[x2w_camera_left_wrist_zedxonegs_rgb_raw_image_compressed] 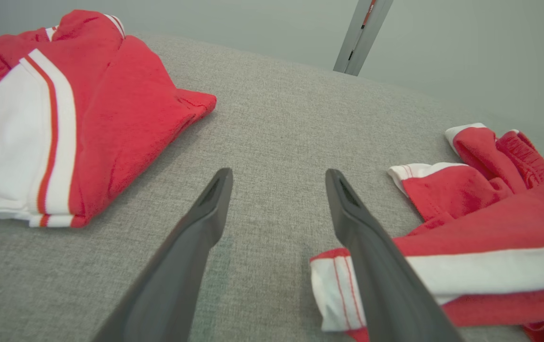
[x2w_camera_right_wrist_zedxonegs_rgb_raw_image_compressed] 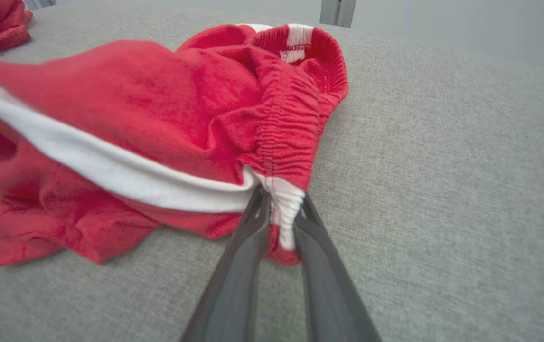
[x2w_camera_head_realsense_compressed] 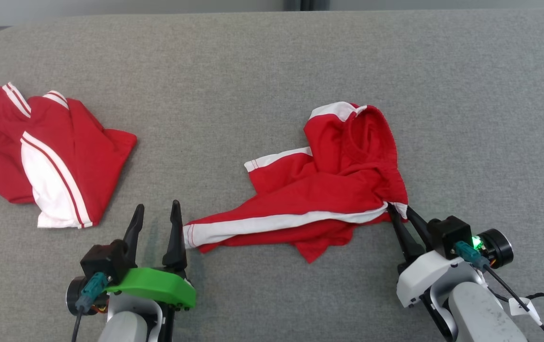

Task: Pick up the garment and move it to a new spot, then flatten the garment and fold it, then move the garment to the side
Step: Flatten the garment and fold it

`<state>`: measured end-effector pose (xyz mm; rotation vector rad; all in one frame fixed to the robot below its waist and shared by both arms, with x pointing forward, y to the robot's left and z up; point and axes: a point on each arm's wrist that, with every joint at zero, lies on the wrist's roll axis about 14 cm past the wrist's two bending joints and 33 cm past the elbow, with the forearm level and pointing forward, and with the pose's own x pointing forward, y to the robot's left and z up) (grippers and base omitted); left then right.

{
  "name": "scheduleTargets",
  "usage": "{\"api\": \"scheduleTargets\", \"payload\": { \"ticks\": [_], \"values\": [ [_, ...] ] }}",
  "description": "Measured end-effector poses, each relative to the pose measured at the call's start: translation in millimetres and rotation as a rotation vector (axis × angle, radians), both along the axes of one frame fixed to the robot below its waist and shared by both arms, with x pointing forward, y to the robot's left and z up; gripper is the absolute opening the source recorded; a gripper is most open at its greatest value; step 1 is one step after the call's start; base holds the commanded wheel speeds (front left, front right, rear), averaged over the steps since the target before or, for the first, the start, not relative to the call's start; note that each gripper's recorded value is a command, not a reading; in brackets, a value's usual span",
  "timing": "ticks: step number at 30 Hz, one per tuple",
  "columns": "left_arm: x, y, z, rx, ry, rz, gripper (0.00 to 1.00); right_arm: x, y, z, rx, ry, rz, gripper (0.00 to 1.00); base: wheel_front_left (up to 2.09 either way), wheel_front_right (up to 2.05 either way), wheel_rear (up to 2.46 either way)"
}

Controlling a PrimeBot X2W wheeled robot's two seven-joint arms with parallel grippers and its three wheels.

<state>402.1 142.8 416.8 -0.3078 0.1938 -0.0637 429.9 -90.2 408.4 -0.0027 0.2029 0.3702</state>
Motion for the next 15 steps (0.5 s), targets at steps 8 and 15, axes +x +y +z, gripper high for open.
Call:
{"api": "scheduleTargets", "payload": {
  "ticks": [8, 15],
  "values": [
    [-6, -6, 1, -0.002, 0.001, -0.023, 1.00, -5, -15, 4, 0.007, -0.004, -0.059, 0.00, 0.00, 0.00, 0.00],
    [-24, -28, -4, -0.013, 0.020, -0.104, 1.00, -15, -31, 6, 0.006, -0.002, -0.109, 0.02, 0.00, 0.00, 0.00]
  ]
}}
